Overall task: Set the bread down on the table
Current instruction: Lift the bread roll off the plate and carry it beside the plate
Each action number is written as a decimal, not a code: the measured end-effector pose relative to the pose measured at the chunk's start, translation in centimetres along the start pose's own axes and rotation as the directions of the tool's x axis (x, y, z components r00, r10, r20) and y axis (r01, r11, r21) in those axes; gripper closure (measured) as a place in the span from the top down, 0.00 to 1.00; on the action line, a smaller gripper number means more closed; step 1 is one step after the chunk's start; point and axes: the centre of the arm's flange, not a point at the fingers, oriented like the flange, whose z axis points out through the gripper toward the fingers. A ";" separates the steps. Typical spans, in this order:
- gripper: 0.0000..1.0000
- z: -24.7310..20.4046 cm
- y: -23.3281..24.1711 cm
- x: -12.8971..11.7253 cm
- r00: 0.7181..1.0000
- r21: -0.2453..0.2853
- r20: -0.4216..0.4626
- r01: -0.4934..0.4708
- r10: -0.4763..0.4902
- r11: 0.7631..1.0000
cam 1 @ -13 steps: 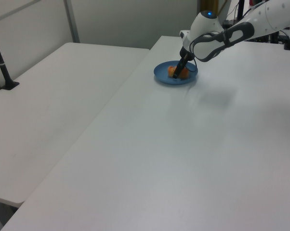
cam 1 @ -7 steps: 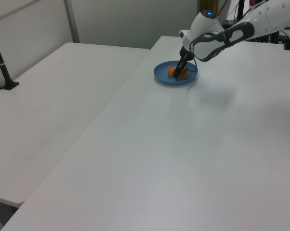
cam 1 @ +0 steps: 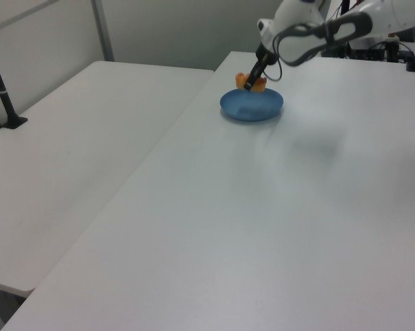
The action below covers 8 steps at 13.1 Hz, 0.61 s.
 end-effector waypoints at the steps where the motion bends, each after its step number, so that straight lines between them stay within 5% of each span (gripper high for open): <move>1: 0.42 -1.5 -1.0 0.7 1.000 0.015 0.013 -0.009 0.009 1.000; 4: 0.42 -6.5 -6.8 2.4 0.997 0.078 0.071 -0.002 -0.004 0.997; 8: 0.42 -7.4 -14.7 1.4 0.991 0.137 0.127 0.021 -0.039 0.990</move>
